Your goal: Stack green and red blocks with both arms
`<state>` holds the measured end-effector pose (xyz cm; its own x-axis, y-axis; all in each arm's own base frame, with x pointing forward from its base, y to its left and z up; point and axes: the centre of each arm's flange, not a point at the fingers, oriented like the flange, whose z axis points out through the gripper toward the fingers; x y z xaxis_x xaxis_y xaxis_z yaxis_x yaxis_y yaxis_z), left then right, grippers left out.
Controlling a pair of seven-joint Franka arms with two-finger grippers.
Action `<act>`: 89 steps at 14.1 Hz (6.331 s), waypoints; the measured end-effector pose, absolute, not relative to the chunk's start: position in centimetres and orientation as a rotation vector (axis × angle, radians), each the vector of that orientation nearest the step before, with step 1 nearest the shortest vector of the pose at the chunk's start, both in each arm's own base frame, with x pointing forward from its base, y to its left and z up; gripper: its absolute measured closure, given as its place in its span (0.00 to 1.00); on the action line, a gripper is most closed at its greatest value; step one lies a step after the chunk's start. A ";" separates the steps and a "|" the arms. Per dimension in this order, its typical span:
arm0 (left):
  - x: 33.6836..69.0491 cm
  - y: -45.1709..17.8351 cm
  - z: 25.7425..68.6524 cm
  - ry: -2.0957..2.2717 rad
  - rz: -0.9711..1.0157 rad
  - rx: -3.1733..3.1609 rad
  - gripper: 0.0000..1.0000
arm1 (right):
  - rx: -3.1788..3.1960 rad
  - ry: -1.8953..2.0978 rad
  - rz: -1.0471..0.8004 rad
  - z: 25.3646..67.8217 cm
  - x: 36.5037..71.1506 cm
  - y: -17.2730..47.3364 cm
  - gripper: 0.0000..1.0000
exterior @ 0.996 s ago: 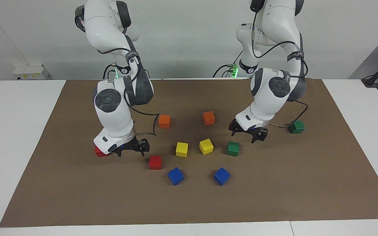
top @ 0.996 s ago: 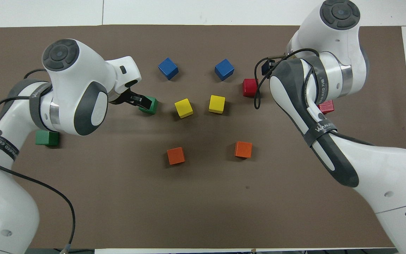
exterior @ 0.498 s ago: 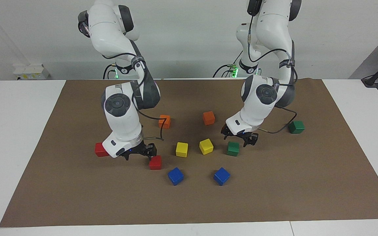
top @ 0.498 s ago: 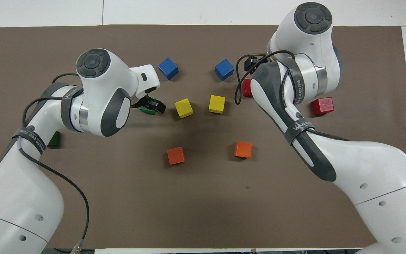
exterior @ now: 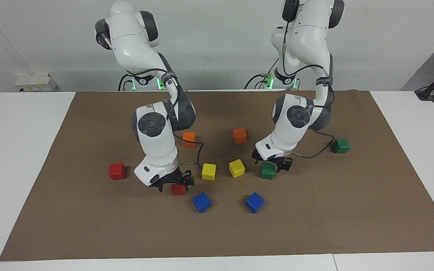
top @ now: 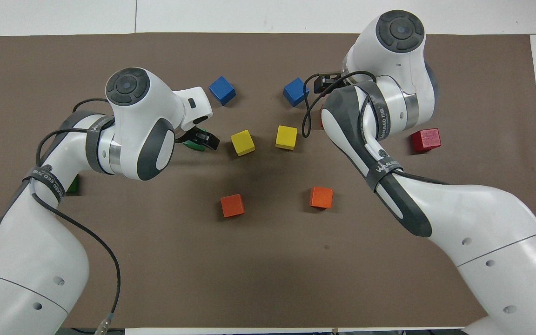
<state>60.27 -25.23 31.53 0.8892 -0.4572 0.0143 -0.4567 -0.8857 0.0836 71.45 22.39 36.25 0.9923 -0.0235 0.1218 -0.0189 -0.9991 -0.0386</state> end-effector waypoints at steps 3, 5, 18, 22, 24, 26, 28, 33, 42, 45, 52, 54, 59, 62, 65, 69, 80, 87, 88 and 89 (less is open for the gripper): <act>59.9 -25.1 30.6 -0.718 0.003 2.972 0.00 | -3.093 0.021 -0.199 33.7 70.9 22.8 0.00; 59.7 -25.4 30.5 -0.719 0.010 2.972 0.00 | -3.092 0.019 -0.200 31.8 70.4 22.7 0.00; 60.1 -25.2 32.0 -0.635 -0.034 3.007 0.45 | -3.170 -0.013 -0.043 35.0 69.0 19.2 0.46; 60.4 -16.9 41.8 -0.440 -0.112 3.051 0.45 | -3.187 -0.089 0.006 43.4 69.0 7.5 0.46; 59.4 -9.1 47.1 -0.308 -0.122 3.098 0.45 | -3.189 -0.081 0.034 45.2 67.4 3.3 0.46; 58.1 -4.1 48.7 -0.226 -0.146 3.149 0.45 | -3.188 -0.071 0.069 45.1 65.7 0.5 0.46; 57.3 -0.8 47.3 -0.202 -0.202 3.169 0.45 | -3.187 -0.039 0.061 43.8 64.6 -1.8 0.46; 56.1 7.4 44.0 -0.163 -0.179 3.166 0.45 | -3.185 -0.014 -0.077 39.7 63.3 -3.2 0.46; 53.8 9.5 39.1 -0.202 -0.008 3.181 0.45 | -3.175 -0.187 -0.067 38.7 62.2 -0.4 0.46; 53.3 9.1 37.8 -0.211 -0.011 3.176 0.45 | -3.174 -0.227 -0.059 38.3 61.7 -1.0 0.46; 53.0 9.1 36.7 -0.203 -0.005 3.131 0.45 | -3.177 -0.200 -0.080 37.3 61.1 -2.5 0.46; 52.9 9.1 36.4 -0.210 0.000 3.131 0.45 | -3.177 -0.199 -0.073 36.9 60.9 -2.5 0.46; 52.6 9.1 35.6 -0.243 0.022 3.131 0.45 | -3.175 -0.210 -0.101 36.6 60.9 -2.1 0.46; 52.6 9.2 35.6 -0.302 0.023 3.127 0.45 | -3.175 -0.211 -0.108 36.6 60.9 -2.1 0.46; 52.4 9.9 35.5 -0.342 0.021 3.123 0.16 | -3.174 -0.213 -0.147 36.4 61.0 -2.0 0.46; 52.7 9.9 36.2 -0.354 -0.003 3.116 0.00 | -3.171 -0.227 -0.145 35.4 60.6 -1.5 0.46; 57.0 5.3 50.9 -0.242 0.058 3.128 0.00 | -3.171 -0.228 -0.153 35.4 60.6 -1.5 0.01; 55.6 0.2 59.1 -0.042 -0.087 3.129 0.00 | -3.184 -0.185 -0.104 44.3 60.6 -1.5 0.00; 55.3 0.2 59.5 -0.038 -0.126 3.127 0.00 | -3.187 -0.183 -0.107 46.9 59.7 -1.3 0.00; 54.9 0.2 59.9 -0.036 -0.154 3.126 0.00 | -3.189 -0.186 -0.105 49.4 58.6 -0.9 0.00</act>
